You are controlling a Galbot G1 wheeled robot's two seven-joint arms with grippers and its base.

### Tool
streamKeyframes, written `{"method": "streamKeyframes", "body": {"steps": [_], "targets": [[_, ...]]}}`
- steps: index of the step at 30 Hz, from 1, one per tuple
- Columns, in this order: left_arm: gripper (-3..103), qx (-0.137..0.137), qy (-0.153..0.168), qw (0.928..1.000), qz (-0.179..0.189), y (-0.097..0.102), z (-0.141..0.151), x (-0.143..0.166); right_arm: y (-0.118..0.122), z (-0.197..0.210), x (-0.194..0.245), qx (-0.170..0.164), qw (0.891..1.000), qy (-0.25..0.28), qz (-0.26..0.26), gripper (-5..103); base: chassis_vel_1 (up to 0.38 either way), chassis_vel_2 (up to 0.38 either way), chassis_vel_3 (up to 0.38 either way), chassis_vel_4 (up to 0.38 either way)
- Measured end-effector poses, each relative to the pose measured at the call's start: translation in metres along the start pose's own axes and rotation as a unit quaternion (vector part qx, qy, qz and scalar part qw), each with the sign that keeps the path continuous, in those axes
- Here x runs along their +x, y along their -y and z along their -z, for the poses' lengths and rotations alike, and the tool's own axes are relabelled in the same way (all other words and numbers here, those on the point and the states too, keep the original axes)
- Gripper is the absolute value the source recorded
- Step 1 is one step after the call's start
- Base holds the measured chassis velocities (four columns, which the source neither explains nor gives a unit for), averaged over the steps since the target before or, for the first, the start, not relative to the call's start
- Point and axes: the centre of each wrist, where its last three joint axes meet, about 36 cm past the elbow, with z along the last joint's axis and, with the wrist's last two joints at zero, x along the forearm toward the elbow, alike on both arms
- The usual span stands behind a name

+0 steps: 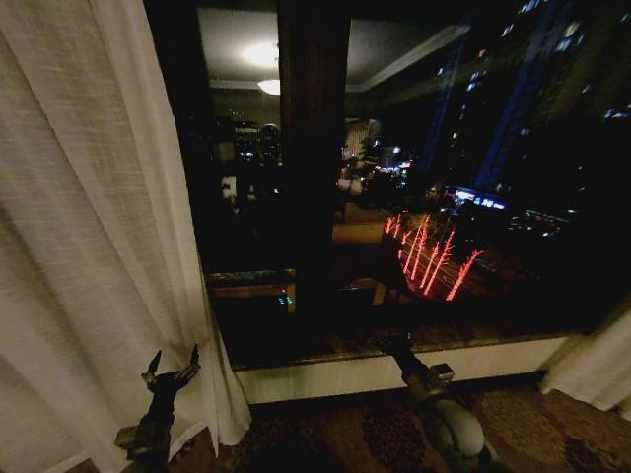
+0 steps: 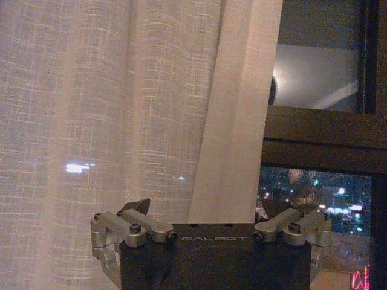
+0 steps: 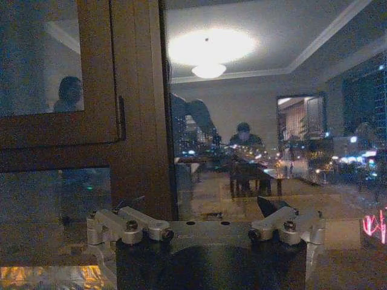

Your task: Open the curtains by pulling them apart, changing their state from closed to fully open.

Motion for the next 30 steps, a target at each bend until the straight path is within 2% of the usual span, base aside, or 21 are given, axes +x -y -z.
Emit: {"method": "streamKeyframes", "body": {"steps": [30], "targets": [[100,0.0,0.0,1.0,0.0,0.0,0.0,0.0,0.0,0.0,0.0,0.0,1.0,0.0,0.0,100,0.0,0.0,0.0,0.0]]}}
